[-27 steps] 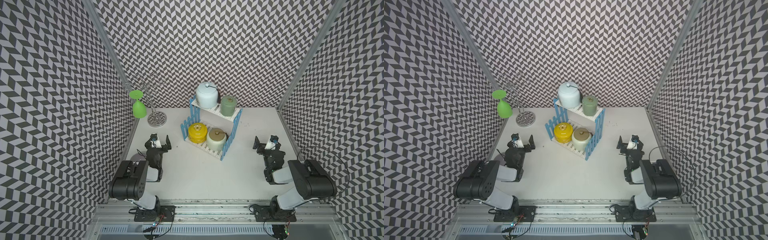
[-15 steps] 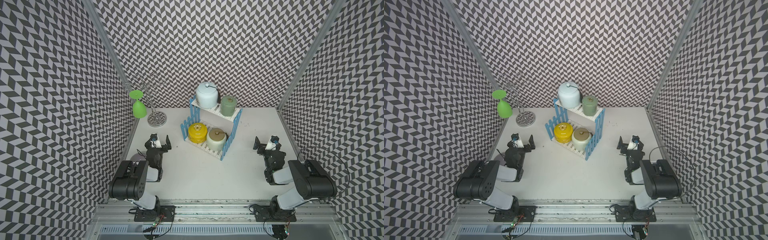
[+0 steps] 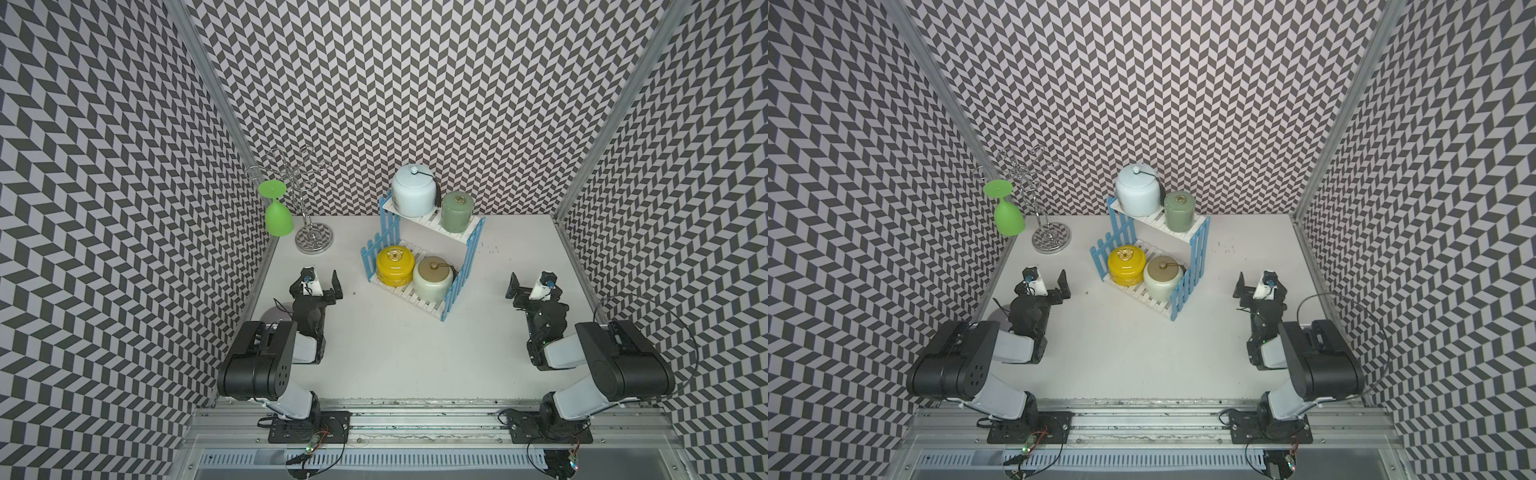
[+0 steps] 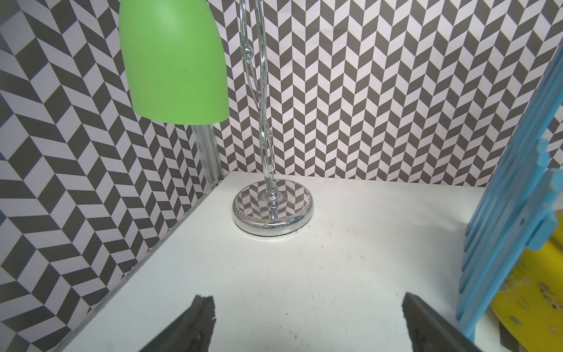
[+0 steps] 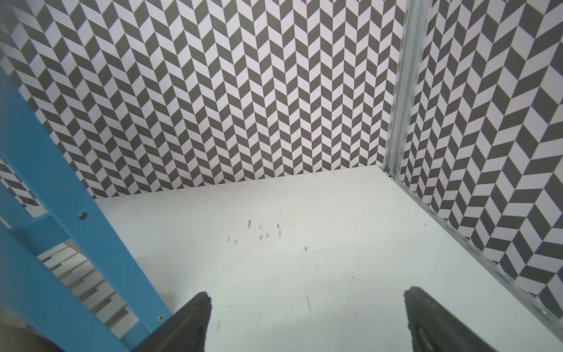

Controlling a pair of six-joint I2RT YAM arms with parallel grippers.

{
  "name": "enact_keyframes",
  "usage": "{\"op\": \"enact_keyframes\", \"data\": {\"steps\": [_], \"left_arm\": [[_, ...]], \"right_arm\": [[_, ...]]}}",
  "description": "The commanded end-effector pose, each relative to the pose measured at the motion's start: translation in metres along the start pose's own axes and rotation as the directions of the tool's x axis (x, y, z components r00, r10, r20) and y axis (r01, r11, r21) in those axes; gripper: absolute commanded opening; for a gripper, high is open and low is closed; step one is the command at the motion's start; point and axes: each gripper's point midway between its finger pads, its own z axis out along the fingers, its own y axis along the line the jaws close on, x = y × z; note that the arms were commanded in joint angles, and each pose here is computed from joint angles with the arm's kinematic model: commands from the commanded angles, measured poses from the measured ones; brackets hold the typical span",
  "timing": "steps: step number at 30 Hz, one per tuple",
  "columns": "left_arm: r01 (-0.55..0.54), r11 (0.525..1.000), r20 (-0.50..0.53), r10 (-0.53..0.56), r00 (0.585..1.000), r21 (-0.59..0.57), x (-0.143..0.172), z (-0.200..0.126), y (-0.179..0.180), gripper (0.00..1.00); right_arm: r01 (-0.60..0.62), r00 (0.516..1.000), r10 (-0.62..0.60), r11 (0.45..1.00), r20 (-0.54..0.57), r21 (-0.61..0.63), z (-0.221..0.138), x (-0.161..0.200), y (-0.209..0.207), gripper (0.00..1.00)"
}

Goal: Remove the tea canisters from the shelf
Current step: Adjust the shelf at the center of the board.

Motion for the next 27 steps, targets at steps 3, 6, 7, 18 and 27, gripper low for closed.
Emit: {"op": "enact_keyframes", "data": {"steps": [3,6,7,18,27], "left_arm": [[-0.035,0.997,-0.054,0.039,0.998,0.074,-0.014,0.012,-0.016,1.0],[-0.033,0.997,-0.09,0.039,0.995,0.065,-0.024,0.022,-0.016,1.0],[-0.031,0.997,-0.093,0.038,0.995,0.069,-0.027,0.024,-0.016,1.0],[0.104,0.971,-0.205,-0.059,0.977,0.216,-0.082,0.014,-0.046,1.0],[0.101,0.934,-0.256,-0.011,0.967,0.343,-0.108,-0.022,-0.059,1.0]], "right_arm": [[-0.019,0.995,0.007,0.993,0.104,0.114,-0.009,-0.032,-0.009,1.0],[-0.009,0.998,0.001,0.992,0.067,0.124,0.0,-0.045,-0.004,0.99],[-0.017,0.998,0.01,0.992,0.055,0.129,0.001,-0.048,-0.003,1.0],[-0.381,0.919,0.387,0.922,-0.081,0.072,-0.013,-0.075,0.021,1.0],[-0.473,0.852,0.413,0.871,-0.322,-0.132,-0.039,-0.065,0.068,1.0]]}}
